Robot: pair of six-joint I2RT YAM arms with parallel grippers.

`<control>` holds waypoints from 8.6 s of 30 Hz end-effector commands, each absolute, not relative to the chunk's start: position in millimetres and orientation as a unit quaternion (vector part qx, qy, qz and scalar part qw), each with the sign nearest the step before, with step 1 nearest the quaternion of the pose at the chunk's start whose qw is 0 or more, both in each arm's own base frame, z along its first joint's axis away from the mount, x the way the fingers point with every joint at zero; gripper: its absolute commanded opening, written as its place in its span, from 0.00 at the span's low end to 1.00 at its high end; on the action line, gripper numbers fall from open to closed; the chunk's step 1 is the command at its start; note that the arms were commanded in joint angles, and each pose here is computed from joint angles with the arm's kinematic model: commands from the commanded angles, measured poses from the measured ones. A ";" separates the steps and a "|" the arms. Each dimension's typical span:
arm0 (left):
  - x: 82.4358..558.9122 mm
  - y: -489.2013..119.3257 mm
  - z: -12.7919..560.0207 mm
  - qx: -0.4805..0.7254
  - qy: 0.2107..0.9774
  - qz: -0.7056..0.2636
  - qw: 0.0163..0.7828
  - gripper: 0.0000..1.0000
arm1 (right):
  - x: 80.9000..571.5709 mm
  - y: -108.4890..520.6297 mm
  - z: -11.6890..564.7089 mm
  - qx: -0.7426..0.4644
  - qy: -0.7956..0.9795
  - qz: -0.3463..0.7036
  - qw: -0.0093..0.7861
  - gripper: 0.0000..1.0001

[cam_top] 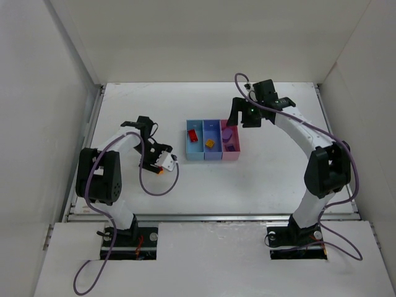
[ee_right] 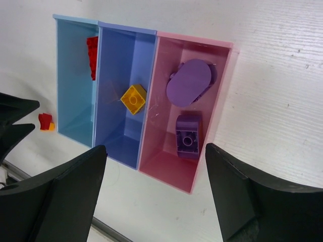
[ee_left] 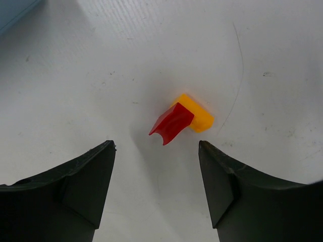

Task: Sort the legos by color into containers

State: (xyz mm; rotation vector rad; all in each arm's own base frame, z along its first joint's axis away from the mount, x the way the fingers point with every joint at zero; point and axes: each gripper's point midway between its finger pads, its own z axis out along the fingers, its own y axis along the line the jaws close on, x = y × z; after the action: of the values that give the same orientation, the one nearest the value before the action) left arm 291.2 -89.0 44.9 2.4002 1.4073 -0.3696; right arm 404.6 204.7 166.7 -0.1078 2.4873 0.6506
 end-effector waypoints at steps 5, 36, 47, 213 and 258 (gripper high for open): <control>302.9 -108.2 36.4 0.960 0.180 -0.083 0.199 0.59 | 416.1 200.9 180.5 -0.050 0.916 0.250 0.309 0.84; 290.7 -107.8 19.5 0.978 0.102 -0.075 0.164 0.40 | 423.3 204.4 172.6 -0.042 0.918 0.262 0.294 0.84; 288.0 -119.9 21.2 0.983 0.045 -0.066 0.168 0.21 | 421.1 203.7 173.1 -0.042 0.918 0.262 0.294 0.84; 220.2 -156.0 18.3 0.937 0.283 -0.152 0.134 0.34 | 395.0 215.1 186.8 -0.051 0.911 0.271 0.307 0.84; 322.5 -226.3 269.5 0.609 0.547 -0.168 0.549 0.00 | 350.2 312.0 289.3 -0.191 0.771 0.528 0.301 0.93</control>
State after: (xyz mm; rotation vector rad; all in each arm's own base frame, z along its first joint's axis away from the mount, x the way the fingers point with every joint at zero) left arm 302.6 -208.3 207.3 1.6388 1.4124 -0.3886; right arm 360.6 274.5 247.1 -0.3678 2.2170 1.1308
